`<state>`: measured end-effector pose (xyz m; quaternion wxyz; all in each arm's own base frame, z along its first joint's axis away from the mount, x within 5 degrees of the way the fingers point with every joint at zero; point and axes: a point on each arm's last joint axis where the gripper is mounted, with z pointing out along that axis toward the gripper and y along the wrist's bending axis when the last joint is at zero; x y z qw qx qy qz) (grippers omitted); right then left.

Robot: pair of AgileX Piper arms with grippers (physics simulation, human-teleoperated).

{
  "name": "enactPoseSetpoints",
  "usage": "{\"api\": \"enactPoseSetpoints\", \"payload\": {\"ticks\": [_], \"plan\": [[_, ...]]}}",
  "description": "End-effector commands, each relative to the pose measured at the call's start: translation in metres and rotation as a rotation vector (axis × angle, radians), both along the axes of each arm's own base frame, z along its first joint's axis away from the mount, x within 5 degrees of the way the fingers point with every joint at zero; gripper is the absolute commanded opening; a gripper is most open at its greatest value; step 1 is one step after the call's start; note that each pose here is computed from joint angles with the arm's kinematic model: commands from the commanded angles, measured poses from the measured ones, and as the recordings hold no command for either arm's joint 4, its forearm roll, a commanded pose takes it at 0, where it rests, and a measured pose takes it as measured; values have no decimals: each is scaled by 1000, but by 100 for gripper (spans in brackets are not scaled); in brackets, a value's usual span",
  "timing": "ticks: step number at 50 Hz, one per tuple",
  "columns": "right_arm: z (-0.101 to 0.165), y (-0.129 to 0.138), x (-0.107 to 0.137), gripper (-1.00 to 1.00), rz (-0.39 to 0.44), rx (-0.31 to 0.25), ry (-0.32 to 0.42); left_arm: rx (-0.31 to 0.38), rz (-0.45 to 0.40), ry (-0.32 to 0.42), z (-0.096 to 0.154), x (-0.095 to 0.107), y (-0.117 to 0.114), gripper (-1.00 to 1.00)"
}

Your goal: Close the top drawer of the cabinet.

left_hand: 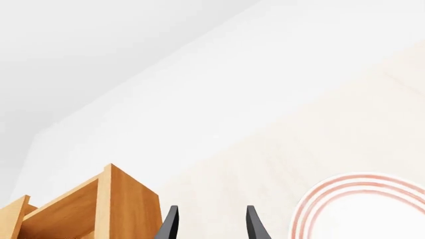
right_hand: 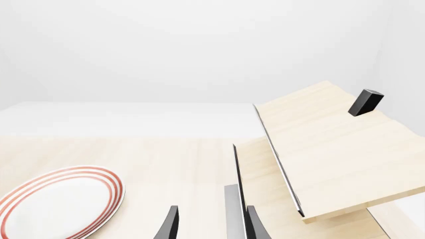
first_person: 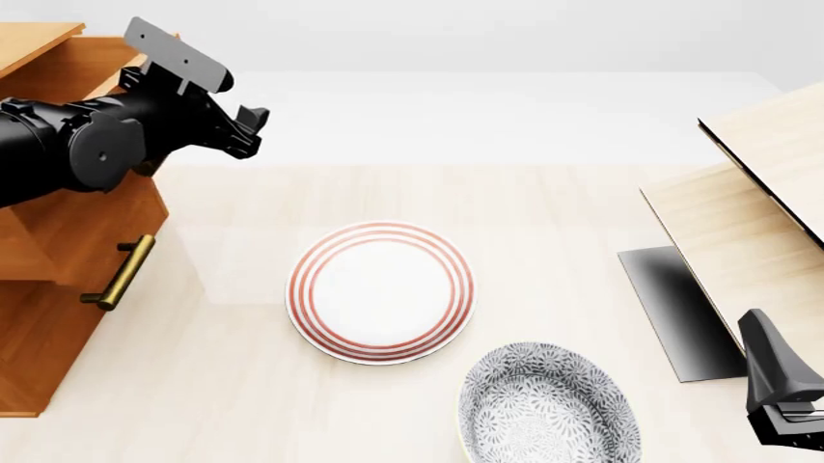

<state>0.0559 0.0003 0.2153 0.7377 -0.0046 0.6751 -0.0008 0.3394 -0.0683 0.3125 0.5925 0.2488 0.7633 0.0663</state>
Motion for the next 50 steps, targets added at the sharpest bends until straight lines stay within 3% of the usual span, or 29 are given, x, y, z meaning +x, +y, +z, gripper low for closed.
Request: {"api": "enactPoseSetpoints", "payload": {"ticks": [1, 50], "plan": [[0, 0, 0, 100, 0, 0, 0, -53, 92, 86, -23, 3, 22, 100], [0, 0, 0, 100, 0, 0, 0, -66, 316, 57, -24, -20, 97, 100]]}}
